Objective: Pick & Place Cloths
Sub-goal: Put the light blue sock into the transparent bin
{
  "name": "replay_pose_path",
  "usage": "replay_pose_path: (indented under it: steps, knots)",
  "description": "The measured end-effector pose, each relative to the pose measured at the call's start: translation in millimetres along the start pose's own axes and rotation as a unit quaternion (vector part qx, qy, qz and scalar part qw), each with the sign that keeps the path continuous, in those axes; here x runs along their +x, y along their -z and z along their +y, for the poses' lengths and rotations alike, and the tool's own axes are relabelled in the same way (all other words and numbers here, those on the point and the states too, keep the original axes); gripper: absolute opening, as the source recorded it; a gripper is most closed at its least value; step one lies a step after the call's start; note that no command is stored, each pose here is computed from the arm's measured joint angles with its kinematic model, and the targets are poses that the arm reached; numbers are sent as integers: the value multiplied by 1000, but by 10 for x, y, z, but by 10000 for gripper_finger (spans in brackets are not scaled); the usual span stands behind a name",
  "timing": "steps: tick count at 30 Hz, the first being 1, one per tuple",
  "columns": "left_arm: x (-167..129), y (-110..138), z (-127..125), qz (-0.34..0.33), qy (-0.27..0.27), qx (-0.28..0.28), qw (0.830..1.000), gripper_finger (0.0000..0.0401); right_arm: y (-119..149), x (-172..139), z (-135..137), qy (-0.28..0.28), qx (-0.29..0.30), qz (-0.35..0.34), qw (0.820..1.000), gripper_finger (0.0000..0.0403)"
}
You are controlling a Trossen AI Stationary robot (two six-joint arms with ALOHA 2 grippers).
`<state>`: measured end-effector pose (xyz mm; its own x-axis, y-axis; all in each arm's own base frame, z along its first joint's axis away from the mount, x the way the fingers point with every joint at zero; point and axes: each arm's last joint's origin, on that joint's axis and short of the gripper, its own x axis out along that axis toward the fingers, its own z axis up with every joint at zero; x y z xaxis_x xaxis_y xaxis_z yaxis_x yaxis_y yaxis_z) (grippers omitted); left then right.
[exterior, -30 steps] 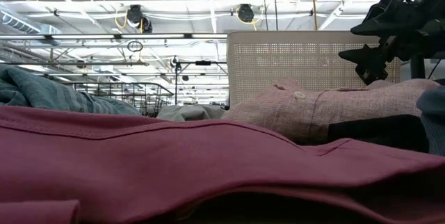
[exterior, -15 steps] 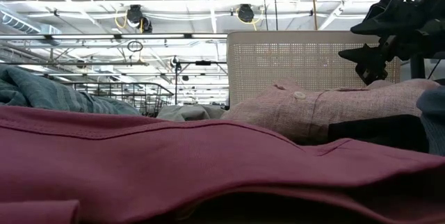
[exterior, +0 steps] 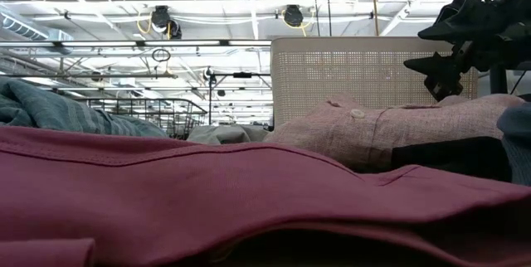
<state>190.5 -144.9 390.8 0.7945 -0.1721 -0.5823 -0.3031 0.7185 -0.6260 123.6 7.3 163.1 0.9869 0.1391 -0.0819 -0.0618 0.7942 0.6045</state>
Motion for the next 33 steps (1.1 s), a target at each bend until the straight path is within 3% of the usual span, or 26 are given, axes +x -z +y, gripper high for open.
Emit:
replay_pose_path:
  steps: [4, 8, 14, 19, 28, 33]
  knots:
    - [132, -145, -44, -81, -12, 92, 992, 241, 0, 0, 0, 0, 2, 0, 1000, 201]
    - [260, -295, -17, -116, -35, 127, 984, 241, 0, 0, 1, 0, 52, 0, 999, 201]
    - [428, -419, 68, -125, -72, 127, 981, 241, -1, 0, 0, 1, 97, -1, 995, 201]
    - [523, -458, 99, -124, -89, 142, 978, 241, -24, 0, 17, -9, 89, -13, 996, 201]
    - [801, -447, 222, -131, -59, 148, 978, 241, -65, -4, 62, -43, 96, -23, 994, 201]
    - [909, -411, 365, -123, -72, 130, 981, 241, -72, -6, 88, -69, 87, -7, 994, 201]
